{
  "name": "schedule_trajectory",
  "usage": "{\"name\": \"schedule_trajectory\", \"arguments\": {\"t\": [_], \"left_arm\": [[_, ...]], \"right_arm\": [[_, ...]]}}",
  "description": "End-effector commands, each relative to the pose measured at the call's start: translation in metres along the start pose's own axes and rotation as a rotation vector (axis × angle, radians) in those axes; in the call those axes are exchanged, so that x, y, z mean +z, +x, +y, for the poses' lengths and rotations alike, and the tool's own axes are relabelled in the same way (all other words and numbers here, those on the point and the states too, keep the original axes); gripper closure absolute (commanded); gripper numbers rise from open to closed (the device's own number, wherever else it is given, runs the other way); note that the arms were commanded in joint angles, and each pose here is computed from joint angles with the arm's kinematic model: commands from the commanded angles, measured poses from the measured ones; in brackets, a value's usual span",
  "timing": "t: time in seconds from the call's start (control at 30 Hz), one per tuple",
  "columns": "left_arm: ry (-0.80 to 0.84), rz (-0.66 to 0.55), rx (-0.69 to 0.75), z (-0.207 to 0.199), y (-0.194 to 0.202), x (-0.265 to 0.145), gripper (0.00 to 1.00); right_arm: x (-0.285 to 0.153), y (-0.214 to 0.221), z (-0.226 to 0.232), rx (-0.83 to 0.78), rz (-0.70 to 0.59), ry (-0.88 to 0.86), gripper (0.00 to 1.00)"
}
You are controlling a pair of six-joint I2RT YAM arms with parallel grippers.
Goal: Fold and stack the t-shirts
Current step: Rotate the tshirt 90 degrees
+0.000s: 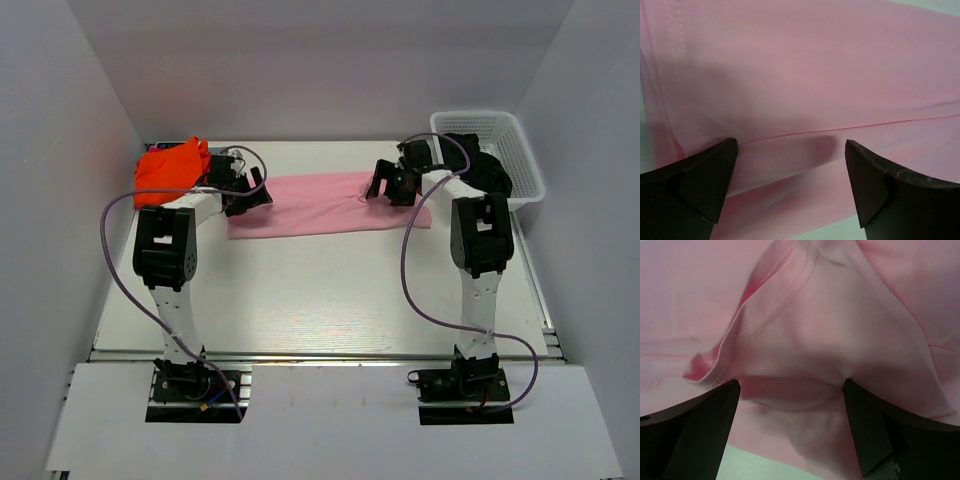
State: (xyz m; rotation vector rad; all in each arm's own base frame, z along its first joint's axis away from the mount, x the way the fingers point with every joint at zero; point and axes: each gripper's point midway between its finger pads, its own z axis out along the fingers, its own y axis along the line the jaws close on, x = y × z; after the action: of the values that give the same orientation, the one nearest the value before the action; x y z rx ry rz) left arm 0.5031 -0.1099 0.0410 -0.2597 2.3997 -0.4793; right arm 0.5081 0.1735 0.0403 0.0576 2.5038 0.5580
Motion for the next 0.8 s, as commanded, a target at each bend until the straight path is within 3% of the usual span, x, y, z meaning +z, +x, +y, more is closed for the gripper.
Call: {"name": "schedule_trajectory", "arguments": {"t": [0.0, 0.03, 0.07, 0.13, 0.17, 0.23, 0.27, 0.43, 0.63, 0.77], "left_arm": [[-0.044, 0.162, -0.025, 0.015, 0.059, -0.007, 0.0], [-0.04, 0.202, -0.034, 0.012, 0.075, -0.011, 0.0], [-0.053, 0.228, -0.049, 0.016, 0.088, -0.017, 0.0], [-0.077, 0.354, -0.055, 0.014, 0.138, -0.039, 0.0], [-0.076, 0.399, -0.054, 0.012, 0.155, -0.049, 0.0], [-0.045, 0.544, -0.056, 0.003, 0.209, -0.074, 0.0], [-0.01, 0.647, -0.074, -0.002, 0.242, -0.096, 0.0], [0.208, 0.94, 0.012, -0.049, 0.329, -0.153, 0.0], [0.29, 1.042, 0.299, -0.092, 0.35, -0.158, 0.0], [0.378, 0.995, 0.42, -0.13, 0.349, -0.153, 0.0]], "right_arm": [[0.005, -0.018, -0.01, 0.059, -0.011, 0.073, 0.1], [0.017, -0.009, -0.015, 0.066, 0.022, 0.082, 0.1], [0.018, -0.029, -0.007, 0.054, -0.014, 0.057, 0.1], [0.046, -0.008, -0.015, 0.067, 0.059, 0.066, 0.1], [0.045, -0.031, 0.002, 0.05, 0.019, 0.013, 0.1], [0.071, -0.015, 0.004, 0.054, 0.075, -0.048, 0.1], [0.067, -0.041, 0.02, 0.027, 0.017, -0.096, 0.1], [0.085, -0.057, 0.079, -0.142, -0.099, -0.379, 0.1], [0.088, -0.063, 0.156, -0.277, -0.192, -0.572, 0.1], [0.091, -0.056, 0.158, -0.273, -0.176, -0.56, 0.1]]}}
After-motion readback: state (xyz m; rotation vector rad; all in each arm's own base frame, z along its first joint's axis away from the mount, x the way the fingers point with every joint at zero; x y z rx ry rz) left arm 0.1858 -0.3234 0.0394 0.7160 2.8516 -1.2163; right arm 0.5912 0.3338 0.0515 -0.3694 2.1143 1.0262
